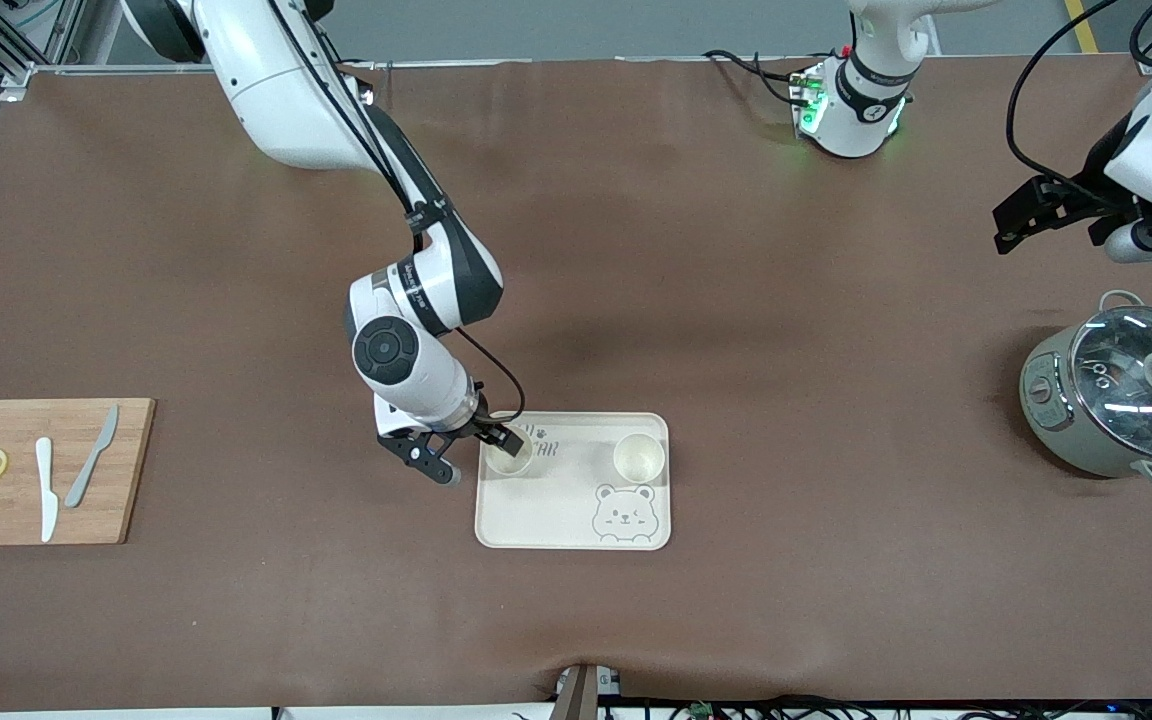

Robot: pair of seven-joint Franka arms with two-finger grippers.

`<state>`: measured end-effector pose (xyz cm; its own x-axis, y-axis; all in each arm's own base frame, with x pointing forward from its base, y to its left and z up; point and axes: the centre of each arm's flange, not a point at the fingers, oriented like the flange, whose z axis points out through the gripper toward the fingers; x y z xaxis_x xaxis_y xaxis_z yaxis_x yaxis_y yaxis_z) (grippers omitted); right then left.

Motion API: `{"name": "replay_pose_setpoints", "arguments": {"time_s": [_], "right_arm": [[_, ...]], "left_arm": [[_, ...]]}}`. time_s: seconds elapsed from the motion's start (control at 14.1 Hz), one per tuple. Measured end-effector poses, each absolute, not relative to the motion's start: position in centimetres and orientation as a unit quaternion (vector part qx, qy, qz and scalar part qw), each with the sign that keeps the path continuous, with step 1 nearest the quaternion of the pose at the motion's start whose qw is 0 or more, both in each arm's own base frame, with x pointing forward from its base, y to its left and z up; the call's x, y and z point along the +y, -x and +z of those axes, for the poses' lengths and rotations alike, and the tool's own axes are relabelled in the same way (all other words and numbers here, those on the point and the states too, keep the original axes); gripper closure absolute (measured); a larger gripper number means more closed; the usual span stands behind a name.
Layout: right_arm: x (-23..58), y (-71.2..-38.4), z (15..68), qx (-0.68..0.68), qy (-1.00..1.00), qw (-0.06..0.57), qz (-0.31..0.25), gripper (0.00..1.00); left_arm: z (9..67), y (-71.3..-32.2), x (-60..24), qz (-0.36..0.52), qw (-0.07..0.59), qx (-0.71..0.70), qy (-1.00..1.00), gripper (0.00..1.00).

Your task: Place white IKEA cup upright on tray with both arms

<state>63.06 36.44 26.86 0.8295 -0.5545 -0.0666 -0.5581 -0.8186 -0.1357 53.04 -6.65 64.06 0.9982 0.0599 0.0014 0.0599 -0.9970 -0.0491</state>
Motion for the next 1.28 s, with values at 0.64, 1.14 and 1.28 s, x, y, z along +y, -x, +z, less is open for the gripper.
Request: {"name": "replay_pose_setpoints", "arguments": {"time_s": [0.64,1.14,1.28], "right_arm": [[32.2,-64.6,38.8,0.325,0.942,0.082,0.023,0.0],[17.6,-62.4,53.9,0.32,0.942,0.056,0.087,0.0],[14.5,-60.8,56.5,0.307,0.946,0.065,0.087,0.0]], "left_arm": [[65.1,-53.1,-6.4,-0.01,0.023,-0.011,1.0,0.0],[65.2,-53.1,-5.1,-0.008,0.021,-0.009,1.0,0.0],[65.3,-53.0,-5.0,-0.005,0.021,-0.01,1.0,0.0]]}}
